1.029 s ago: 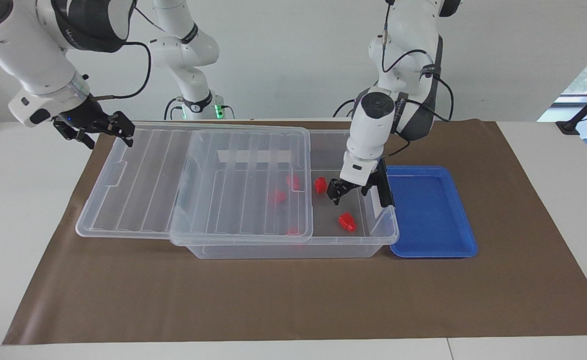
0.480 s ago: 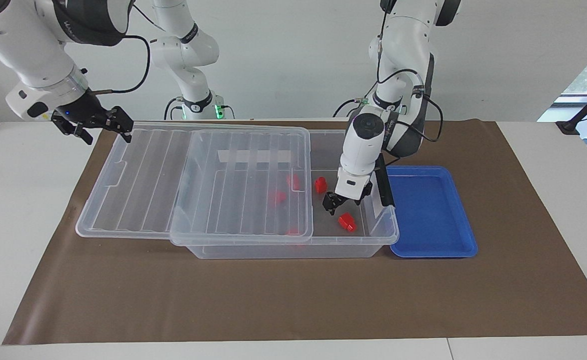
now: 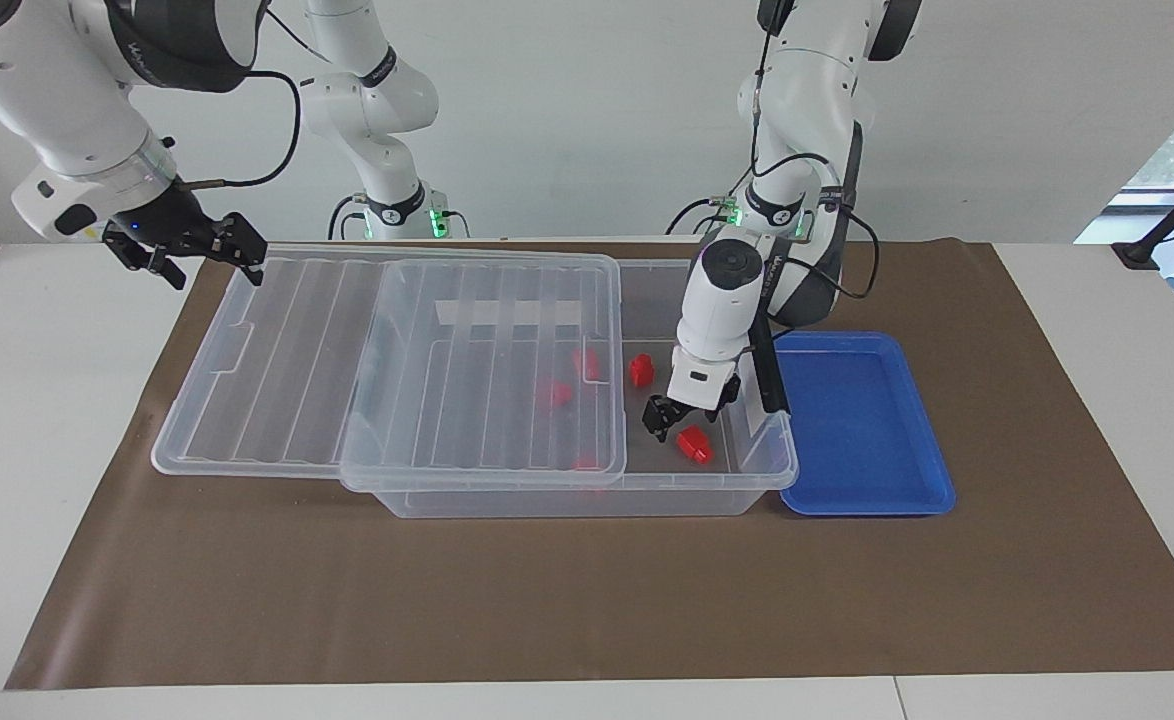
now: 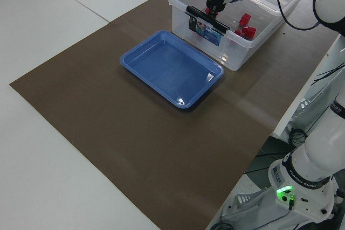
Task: Place red block in blue tray from box
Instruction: 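Grasp the red block near the box wall with the left gripper, then lift the red block out and carry it over the blue tray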
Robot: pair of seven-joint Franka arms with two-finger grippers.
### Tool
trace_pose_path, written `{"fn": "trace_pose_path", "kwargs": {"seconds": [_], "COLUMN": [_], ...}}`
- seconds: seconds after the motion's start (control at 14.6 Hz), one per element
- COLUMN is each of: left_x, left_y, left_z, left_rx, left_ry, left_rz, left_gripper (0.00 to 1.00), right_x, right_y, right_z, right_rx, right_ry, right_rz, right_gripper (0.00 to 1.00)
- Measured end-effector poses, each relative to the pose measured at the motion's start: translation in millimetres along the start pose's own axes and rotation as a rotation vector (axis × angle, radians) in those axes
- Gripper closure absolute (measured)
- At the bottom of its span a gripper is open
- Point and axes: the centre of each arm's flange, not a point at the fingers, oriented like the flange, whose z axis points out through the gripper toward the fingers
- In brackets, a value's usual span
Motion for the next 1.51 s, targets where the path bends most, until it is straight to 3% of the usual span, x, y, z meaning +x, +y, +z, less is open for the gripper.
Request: {"fn": "trace_pose_path", "kwargs": {"seconds": [0.14, 0.21, 0.48, 0.75, 1.37, 1.51], "left_x": [-0.3, -0.4, 0.0, 2.4, -29.7, -33.7], "left_y": [-0.2, -0.3, -0.3, 1.2, -8.6, -19.4], "left_z": [5.2, 6.4, 6.5, -14.5, -147.2, -174.3], "left_rx": [0.004, 0.005, 0.006, -0.005, 0.018, 0.027], "left_ry": [-0.004, -0.005, -0.004, 0.009, 0.016, 0.016], "left_rz": [-0.006, -0.015, -0.042, -0.044, -0.005, 0.041], "left_gripper": [0.08, 0.16, 0.66, 0.67, 0.67, 0.67], "right_x": [0.0, 0.0, 0.0, 0.0, 0.9, 2.6], "right_y": [0.0, 0.0, 0.0, 0.0, 6.0, 17.6], "right_z": [0.0, 0.0, 0.0, 0.0, -1.2, 0.5], "right_rx": [0.000, 0.000, 0.000, 0.000, -0.003, -0.007], "right_ry": [0.000, 0.000, 0.000, 0.000, 0.015, 0.037], "right_rz": [0.000, 0.000, 0.000, 0.000, 0.004, -0.043], "right_gripper": [0.00, 0.00, 0.00, 0.00, 0.00, 0.04]}}
